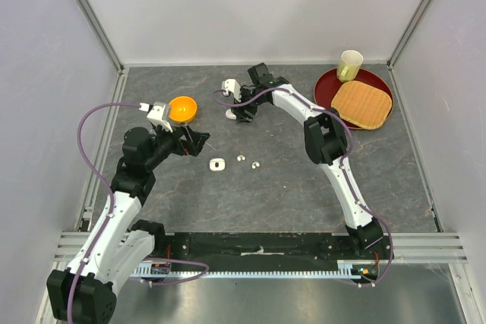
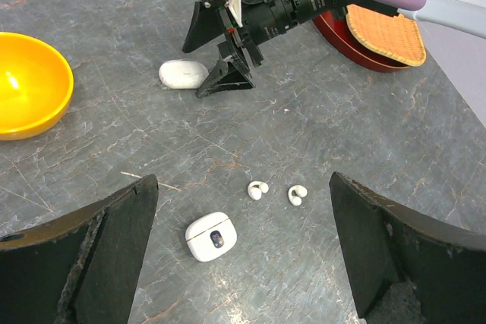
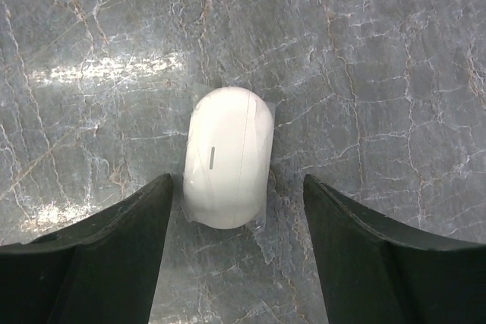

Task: Insert the wireless bluetooth earbuds into the charging case
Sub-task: Pick up the charging case at the center of the board.

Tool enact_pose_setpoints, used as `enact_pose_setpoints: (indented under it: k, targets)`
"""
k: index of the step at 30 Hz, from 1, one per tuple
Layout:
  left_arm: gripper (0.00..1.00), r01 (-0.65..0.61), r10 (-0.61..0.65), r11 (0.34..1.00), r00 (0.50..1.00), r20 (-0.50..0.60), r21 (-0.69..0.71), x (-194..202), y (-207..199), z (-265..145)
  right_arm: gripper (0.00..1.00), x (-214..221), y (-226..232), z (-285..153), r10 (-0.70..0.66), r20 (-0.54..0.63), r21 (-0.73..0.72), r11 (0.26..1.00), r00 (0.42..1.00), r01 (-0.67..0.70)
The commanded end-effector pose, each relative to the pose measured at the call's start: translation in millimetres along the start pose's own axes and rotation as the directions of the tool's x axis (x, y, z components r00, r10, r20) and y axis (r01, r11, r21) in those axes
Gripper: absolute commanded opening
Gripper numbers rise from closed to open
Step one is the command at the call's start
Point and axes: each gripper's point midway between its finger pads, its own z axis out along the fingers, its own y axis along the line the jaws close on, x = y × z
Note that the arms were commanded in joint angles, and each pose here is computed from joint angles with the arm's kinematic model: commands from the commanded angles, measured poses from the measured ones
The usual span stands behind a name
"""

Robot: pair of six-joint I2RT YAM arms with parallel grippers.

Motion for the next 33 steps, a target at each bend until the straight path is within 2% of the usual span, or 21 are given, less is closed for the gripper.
enact_pose_setpoints:
  k: [1,7,11,13,15,16,18,19,21,27,33]
  targets:
    - [1.00,-0.053,0.053,0.999,0.998,0.039,-0.005,-16.3,-0.1,1.3,0.75,-1.4,-11.5,11.2,-0.031,0.019,0.035,0.999,0.999,0.031]
    - [1.00,-0.052,0.052,0.999,0.998,0.031,-0.001,-14.9,0.0,3.2,0.67,3.5,2.0,20.2,-0.045,-0.002,-0.002,0.999,0.999,0.045]
    - [1.00,-0.051,0.051,0.999,0.998,0.030,-0.004,-14.4,1.0,3.2,0.47,8.0,4.8,24.8,-0.053,-0.025,0.000,0.999,0.998,0.053]
    - [1.00,-0.051,0.051,0.999,0.998,0.030,-0.002,-14.0,0.7,3.0,0.47,11.1,4.4,25.2,-0.054,-0.039,0.008,0.998,0.998,0.055]
    - [1.00,-0.052,0.052,0.999,0.998,0.031,-0.002,-14.3,0.3,2.8,0.39,14.4,2.4,23.0,-0.056,-0.057,0.020,0.998,0.997,0.057]
    - [1.00,-0.053,0.053,0.999,0.998,0.034,-0.001,-15.0,-0.1,2.3,0.23,15.5,2.1,22.6,-0.055,-0.062,0.022,0.998,0.997,0.057]
    - [1.00,-0.052,0.052,0.999,0.998,0.031,-0.002,-13.9,0.3,2.6,0.13,11.2,-3.7,16.8,-0.057,-0.070,0.051,0.997,0.996,0.060]
    - [1.00,-0.052,0.052,0.999,0.998,0.031,-0.002,-13.9,0.3,2.6,0.12,9.5,-5.4,14.5,-0.057,-0.072,0.060,0.996,0.996,0.061]
    - [1.00,-0.051,0.051,0.999,0.998,0.031,-0.001,-13.5,-0.1,2.1,0.00,0.0,-10.4,4.3,-0.065,-0.068,0.083,0.994,0.996,0.070]
    - [1.00,-0.049,0.050,0.999,0.998,0.034,-0.006,-13.8,0.0,-0.1,0.00,-20.3,-20.0,-36.3,-0.025,-0.034,0.144,0.989,0.999,0.030]
    - [1.00,-0.047,0.048,0.999,0.998,0.046,-0.019,-15.0,0.9,-3.5,0.00,0.1,-10.1,-77.5,0.207,0.038,0.132,0.969,0.978,-0.210]
